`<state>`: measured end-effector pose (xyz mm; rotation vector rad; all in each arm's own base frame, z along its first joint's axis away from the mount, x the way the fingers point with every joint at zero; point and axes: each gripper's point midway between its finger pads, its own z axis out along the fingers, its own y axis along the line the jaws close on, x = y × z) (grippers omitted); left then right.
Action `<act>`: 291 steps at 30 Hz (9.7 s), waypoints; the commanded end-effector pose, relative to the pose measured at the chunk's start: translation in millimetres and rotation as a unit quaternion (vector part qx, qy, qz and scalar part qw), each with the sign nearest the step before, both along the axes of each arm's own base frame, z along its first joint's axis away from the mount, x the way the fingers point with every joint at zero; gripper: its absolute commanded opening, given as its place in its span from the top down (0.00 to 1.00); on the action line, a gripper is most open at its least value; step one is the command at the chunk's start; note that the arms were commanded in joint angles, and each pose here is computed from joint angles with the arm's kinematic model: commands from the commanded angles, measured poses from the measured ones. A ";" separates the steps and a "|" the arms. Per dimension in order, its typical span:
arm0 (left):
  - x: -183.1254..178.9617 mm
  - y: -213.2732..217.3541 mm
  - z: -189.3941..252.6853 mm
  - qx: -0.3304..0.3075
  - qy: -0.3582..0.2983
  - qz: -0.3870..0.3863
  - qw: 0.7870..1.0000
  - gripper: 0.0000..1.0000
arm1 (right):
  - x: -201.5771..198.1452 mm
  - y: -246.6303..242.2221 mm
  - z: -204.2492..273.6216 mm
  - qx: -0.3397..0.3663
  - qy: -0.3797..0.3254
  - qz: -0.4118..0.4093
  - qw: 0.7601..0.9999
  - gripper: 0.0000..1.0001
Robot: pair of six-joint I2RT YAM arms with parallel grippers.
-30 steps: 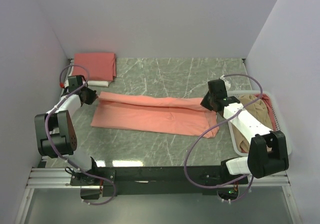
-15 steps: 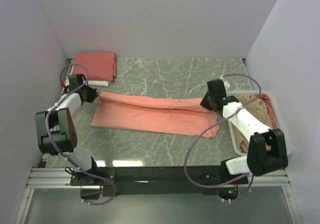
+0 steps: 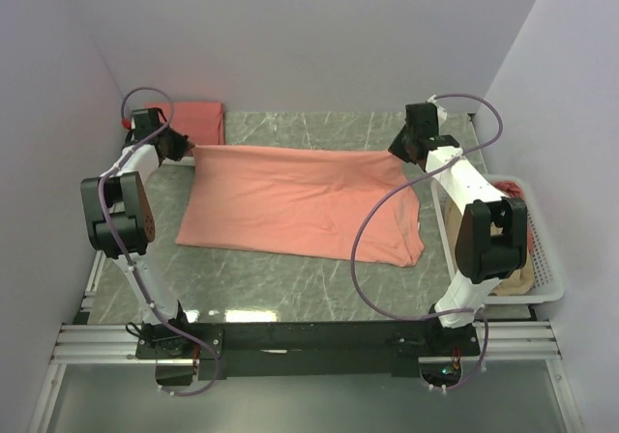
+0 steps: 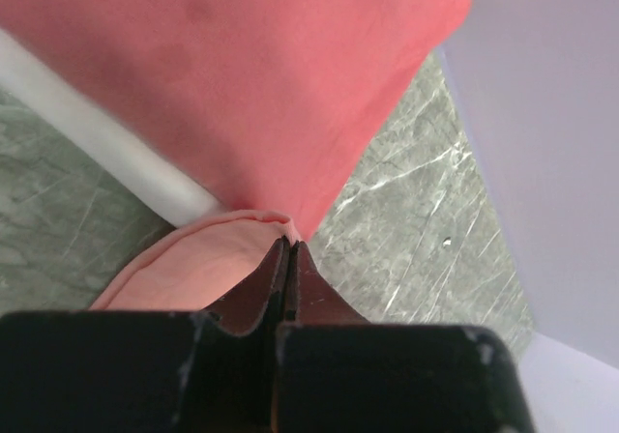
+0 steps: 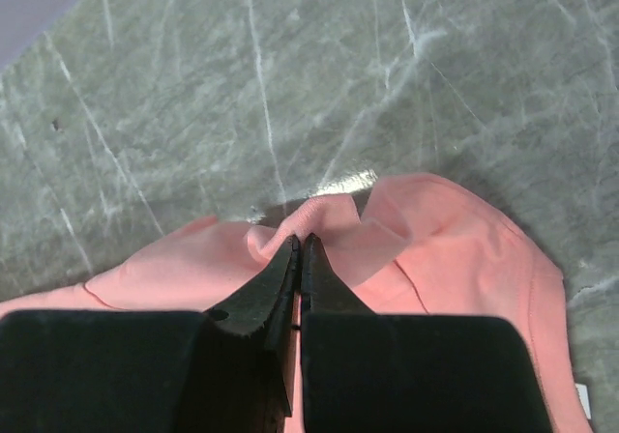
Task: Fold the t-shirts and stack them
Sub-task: Fold the tshirt
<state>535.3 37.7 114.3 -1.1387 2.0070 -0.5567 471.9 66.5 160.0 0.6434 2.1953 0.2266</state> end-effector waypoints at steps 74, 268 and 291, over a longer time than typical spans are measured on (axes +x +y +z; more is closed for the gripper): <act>-150.6 -3.8 -36.4 -0.020 0.017 0.060 0.998 0.75 | -151.7 13.4 -89.6 0.028 0.065 0.031 0.997 0.69; -169.8 -315.0 -20.3 0.135 0.033 -0.397 0.907 0.74 | -182.3 53.9 -77.2 0.069 0.090 0.060 0.992 0.60; -264.4 -248.4 -104.1 0.186 0.135 -0.344 0.910 0.76 | -150.4 80.9 -159.5 0.058 0.179 0.067 0.980 0.58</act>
